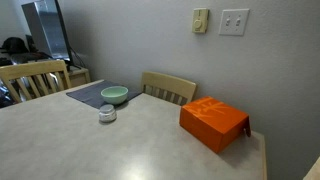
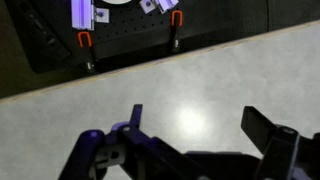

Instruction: Remove the lid from the silver object

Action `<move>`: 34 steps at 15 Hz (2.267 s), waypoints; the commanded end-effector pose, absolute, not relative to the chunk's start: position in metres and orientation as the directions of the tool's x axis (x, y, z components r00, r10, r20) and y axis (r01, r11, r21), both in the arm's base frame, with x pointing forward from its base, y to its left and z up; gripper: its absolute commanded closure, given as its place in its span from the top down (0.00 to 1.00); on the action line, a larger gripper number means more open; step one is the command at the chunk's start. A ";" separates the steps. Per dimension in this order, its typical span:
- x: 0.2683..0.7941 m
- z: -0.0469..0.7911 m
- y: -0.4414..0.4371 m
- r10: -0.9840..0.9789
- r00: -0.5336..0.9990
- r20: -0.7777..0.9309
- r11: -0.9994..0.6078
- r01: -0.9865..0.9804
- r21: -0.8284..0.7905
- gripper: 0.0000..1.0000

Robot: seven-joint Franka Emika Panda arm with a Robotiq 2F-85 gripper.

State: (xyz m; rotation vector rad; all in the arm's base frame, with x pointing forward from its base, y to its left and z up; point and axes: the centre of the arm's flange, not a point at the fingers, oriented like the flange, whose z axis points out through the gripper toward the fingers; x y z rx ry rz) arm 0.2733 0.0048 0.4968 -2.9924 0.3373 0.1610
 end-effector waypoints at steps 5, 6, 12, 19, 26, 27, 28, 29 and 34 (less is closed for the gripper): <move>0.270 0.493 0.002 -0.190 0.978 -0.084 -0.970 -0.200 -0.139 1.00; 0.275 0.493 0.001 -0.184 0.981 -0.065 -0.969 -0.192 -0.158 1.00; 0.333 0.499 0.022 -0.023 0.999 -0.040 -0.971 -0.032 -0.236 1.00; 0.443 0.460 0.072 0.000 0.996 -0.090 -0.992 -0.011 -0.128 1.00; 0.488 0.419 0.072 0.007 0.994 -0.109 -0.989 -0.009 -0.145 1.00; 0.499 0.411 0.071 0.003 0.992 -0.122 -0.989 -0.015 -0.146 1.00; 0.505 0.407 0.070 0.001 0.992 -0.130 -0.989 -0.018 -0.146 1.00; 0.508 0.406 0.070 0.000 0.991 -0.132 -0.989 -0.019 -0.147 1.00; 0.527 0.386 0.063 0.056 0.993 0.103 -0.993 0.066 -0.095 1.00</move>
